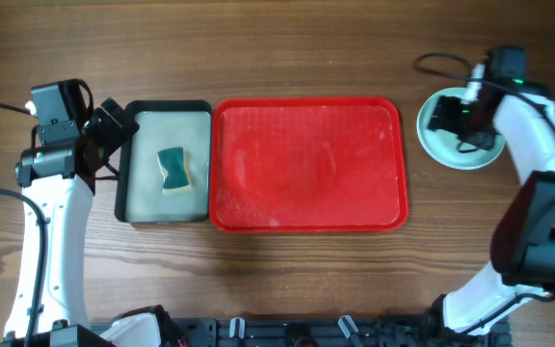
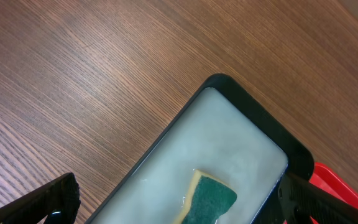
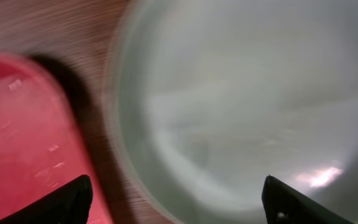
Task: Clean dirty plates on tray and stack at the side
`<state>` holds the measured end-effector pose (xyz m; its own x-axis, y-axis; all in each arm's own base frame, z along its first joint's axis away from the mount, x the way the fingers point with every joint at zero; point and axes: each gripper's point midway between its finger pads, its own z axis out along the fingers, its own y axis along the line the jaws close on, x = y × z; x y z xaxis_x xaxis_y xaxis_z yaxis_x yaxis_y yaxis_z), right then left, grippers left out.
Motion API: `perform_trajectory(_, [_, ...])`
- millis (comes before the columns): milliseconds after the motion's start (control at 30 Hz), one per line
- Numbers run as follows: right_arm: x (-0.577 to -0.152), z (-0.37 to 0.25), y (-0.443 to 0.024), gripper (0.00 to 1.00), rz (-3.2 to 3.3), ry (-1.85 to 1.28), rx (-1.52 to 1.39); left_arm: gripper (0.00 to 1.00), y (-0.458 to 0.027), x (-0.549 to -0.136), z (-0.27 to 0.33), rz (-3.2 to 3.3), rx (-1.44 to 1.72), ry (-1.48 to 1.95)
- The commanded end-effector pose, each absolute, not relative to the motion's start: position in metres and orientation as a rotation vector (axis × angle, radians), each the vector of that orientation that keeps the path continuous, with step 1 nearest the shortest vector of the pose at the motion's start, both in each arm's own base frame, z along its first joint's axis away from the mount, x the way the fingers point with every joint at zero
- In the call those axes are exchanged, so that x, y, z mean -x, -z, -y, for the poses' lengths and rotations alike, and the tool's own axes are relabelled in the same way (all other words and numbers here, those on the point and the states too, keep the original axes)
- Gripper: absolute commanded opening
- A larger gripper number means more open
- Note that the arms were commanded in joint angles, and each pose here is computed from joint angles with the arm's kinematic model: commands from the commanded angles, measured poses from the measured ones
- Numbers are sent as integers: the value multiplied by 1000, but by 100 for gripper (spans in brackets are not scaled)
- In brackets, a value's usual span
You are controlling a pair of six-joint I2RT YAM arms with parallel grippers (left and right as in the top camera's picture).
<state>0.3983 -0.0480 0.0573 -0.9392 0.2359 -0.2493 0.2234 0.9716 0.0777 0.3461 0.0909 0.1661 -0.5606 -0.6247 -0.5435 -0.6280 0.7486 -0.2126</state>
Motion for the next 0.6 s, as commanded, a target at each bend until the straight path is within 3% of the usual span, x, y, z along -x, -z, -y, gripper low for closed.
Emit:
perform_trajectory(0, [-404, -1, -59, 89, -2863, -104, 44, 100, -173, -349, -95, -2307, 956, -12])
perform_trajectory(200, [-405, -51, -60, 90, -2840, -127, 220, 100, -173, -349, -95, -2307, 956, -12])
perform_trajectory(267, [-404, -60, -60, 99, -2839, -132, 250, 100, -173, -349, -95, -2307, 956, -12])
perform_trajectory(567, [-412, -65, -63, 100, -2801, -135, 260, 100, -173, -349, -95, -2307, 956, -12])
